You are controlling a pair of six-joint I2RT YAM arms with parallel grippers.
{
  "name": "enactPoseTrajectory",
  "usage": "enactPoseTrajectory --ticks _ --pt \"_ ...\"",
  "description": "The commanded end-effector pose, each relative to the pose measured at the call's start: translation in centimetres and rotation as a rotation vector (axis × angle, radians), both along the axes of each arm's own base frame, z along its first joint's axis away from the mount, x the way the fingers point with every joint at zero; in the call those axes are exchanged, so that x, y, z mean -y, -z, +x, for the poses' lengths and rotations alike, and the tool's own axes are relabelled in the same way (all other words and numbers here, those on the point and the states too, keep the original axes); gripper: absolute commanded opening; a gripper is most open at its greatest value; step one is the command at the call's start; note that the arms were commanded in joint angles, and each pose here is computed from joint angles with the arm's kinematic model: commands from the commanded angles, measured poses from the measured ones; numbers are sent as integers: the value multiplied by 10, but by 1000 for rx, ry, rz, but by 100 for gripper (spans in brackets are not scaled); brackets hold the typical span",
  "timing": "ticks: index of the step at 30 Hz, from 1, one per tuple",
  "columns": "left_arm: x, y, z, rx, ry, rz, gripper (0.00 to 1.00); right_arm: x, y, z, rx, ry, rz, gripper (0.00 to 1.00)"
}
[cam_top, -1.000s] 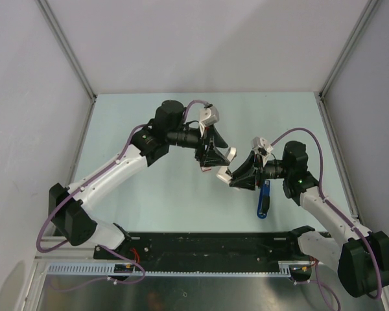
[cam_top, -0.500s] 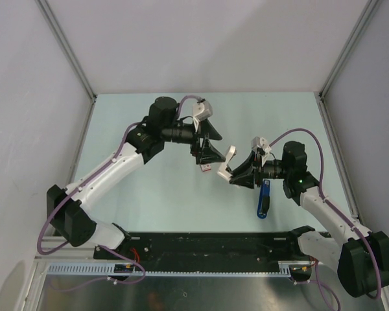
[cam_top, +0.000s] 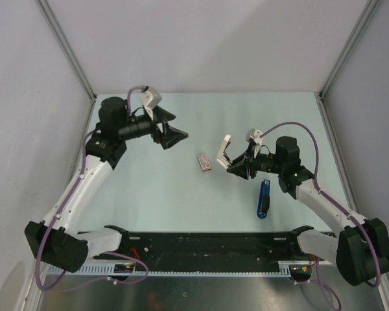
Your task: Load the staples into the stapler
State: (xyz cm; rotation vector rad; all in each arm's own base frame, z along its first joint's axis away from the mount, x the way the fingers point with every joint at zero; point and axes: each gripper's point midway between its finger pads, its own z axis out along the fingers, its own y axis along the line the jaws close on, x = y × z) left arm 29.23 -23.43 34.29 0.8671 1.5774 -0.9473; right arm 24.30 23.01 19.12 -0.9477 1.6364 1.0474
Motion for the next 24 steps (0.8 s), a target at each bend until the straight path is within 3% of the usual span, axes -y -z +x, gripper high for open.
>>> enactPoseTrajectory --ticks 1,11,24 --pt "-40 10 15 -30 -156 -10 99 -1 -18 32 67 112 -27 0" --pt "-102 47 25 -62 -332 31 99 -23 4 62 34 206 -143 0" --pt "-145 90 7 -41 -465 211 99 -110 40 100 -59 205 -246 0"
